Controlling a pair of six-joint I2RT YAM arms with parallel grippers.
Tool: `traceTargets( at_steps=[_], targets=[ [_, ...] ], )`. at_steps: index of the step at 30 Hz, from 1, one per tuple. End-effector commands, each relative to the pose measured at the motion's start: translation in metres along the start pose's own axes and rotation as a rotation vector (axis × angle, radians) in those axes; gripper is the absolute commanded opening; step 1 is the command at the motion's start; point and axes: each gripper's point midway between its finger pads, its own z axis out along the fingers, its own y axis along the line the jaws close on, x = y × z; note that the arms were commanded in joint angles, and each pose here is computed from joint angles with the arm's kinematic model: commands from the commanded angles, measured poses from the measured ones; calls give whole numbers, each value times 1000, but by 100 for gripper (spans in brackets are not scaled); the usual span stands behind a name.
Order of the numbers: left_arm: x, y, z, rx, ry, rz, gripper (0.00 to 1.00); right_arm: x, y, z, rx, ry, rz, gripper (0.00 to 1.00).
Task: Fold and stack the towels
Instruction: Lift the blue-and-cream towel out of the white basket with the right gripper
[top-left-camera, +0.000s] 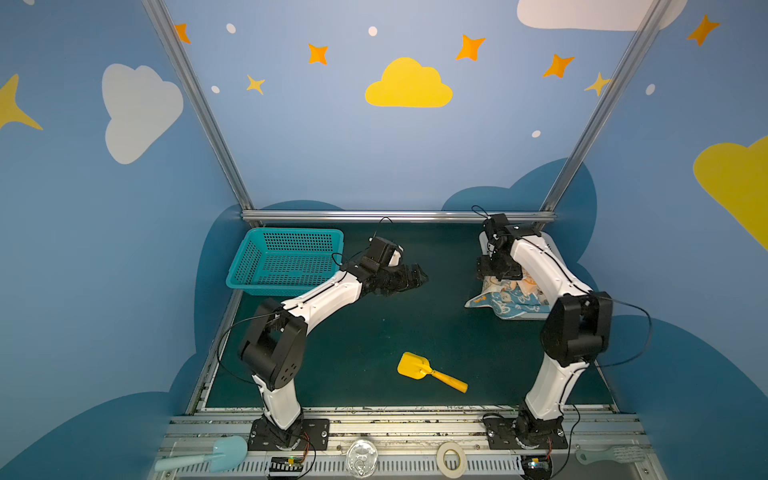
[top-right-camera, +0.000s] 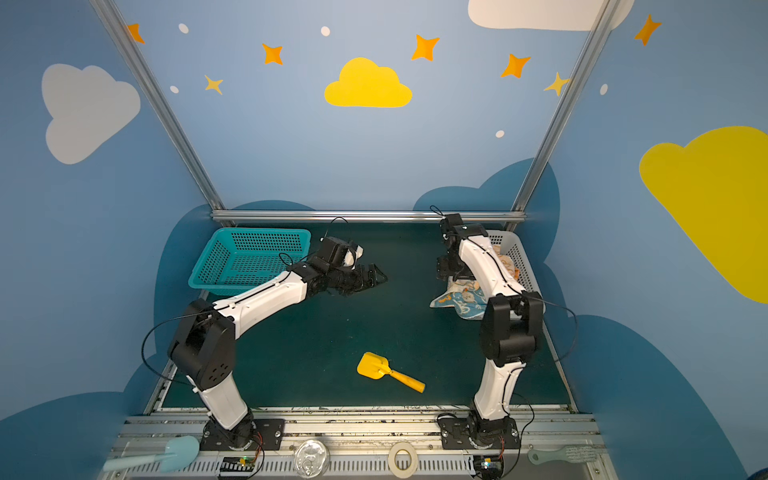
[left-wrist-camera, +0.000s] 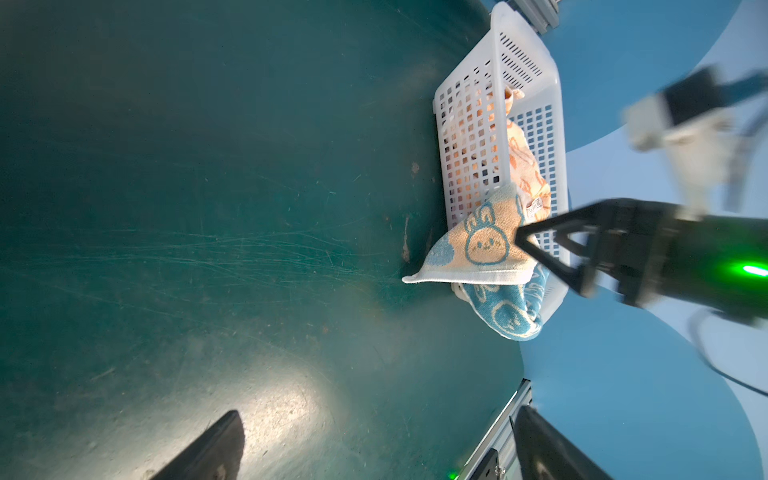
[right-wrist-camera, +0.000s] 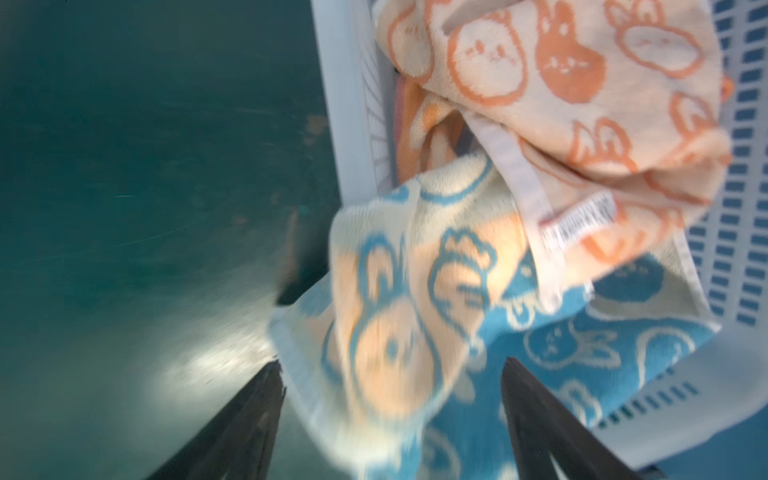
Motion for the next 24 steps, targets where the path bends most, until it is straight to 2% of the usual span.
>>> traceTargets(
  at_steps=[1,8,14,24],
  targets=[
    [-5,-16,-17,5,-40,60,100,17,3,-15,-126,17,130,83],
    [-3,-42,-15,3,-54,164,100,40,-5,1,-300,65,295,83],
    [6,-71,-4,30,-34,244,100,34,-17,5,-455,57,433,82],
    [-1,-92,12,-15,-59,352,100,18,-19,19,-576,68,531,81]
  ],
)
